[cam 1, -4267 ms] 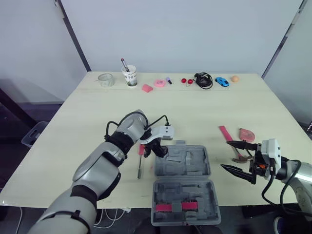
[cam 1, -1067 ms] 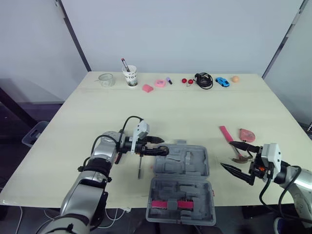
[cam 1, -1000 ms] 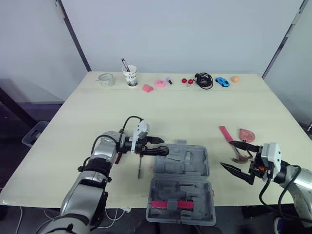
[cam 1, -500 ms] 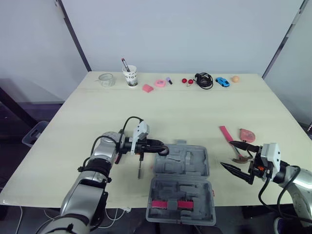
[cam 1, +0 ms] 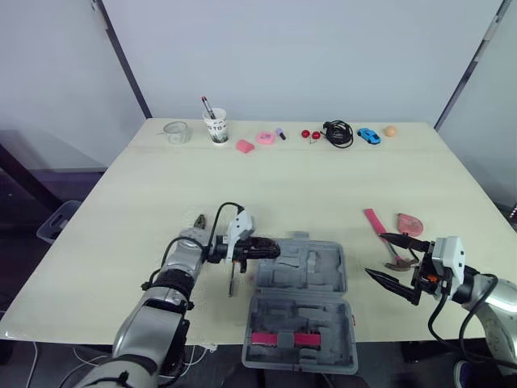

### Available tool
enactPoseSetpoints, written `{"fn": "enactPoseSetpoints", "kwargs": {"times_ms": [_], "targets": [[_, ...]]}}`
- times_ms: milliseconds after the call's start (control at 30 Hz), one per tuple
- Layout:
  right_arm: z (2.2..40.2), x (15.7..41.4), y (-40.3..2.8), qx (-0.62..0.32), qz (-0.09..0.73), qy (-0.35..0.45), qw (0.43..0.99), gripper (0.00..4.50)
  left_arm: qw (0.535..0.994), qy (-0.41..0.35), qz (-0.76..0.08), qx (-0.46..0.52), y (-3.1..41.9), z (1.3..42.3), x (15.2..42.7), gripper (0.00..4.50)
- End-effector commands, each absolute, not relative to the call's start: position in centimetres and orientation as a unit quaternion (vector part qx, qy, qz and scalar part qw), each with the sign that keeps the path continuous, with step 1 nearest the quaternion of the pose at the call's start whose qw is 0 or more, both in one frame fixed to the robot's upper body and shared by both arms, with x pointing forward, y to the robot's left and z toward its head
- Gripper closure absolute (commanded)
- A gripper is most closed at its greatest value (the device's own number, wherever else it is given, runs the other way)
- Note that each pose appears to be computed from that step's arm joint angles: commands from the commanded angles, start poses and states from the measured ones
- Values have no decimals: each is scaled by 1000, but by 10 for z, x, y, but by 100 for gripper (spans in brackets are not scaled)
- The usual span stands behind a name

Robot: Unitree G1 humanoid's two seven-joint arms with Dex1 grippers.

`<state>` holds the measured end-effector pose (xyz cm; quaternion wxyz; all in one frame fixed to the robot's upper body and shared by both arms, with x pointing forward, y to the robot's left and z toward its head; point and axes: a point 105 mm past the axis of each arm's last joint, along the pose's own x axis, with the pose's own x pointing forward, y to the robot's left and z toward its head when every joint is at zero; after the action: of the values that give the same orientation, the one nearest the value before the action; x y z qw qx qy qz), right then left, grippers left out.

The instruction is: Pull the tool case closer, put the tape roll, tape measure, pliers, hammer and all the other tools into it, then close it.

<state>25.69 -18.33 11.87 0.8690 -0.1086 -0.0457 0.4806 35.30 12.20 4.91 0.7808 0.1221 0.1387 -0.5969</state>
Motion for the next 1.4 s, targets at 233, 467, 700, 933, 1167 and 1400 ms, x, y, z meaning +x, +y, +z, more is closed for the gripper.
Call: {"fn": "enactPoseSetpoints", "kwargs": {"times_ms": [233,467,700,933,1167,1400], "targets": [[129,256,-182,-119,482,-68,866,0,773,164,-593,151,123,34,350,327],[130,257,-181,-118,484,-70,864,0,790,106,-590,130,124,61,358,327],[131,257,-181,-117,485,-70,864,0,808,14,-584,79,130,112,359,327],[129,262,-190,-87,451,-71,886,0,855,-30,-514,63,173,139,346,327],[116,267,-227,-74,353,-40,932,0,911,-11,-410,33,230,133,315,327],[101,260,-257,-72,282,-10,957,0,951,46,-303,25,280,106,278,327]]}}
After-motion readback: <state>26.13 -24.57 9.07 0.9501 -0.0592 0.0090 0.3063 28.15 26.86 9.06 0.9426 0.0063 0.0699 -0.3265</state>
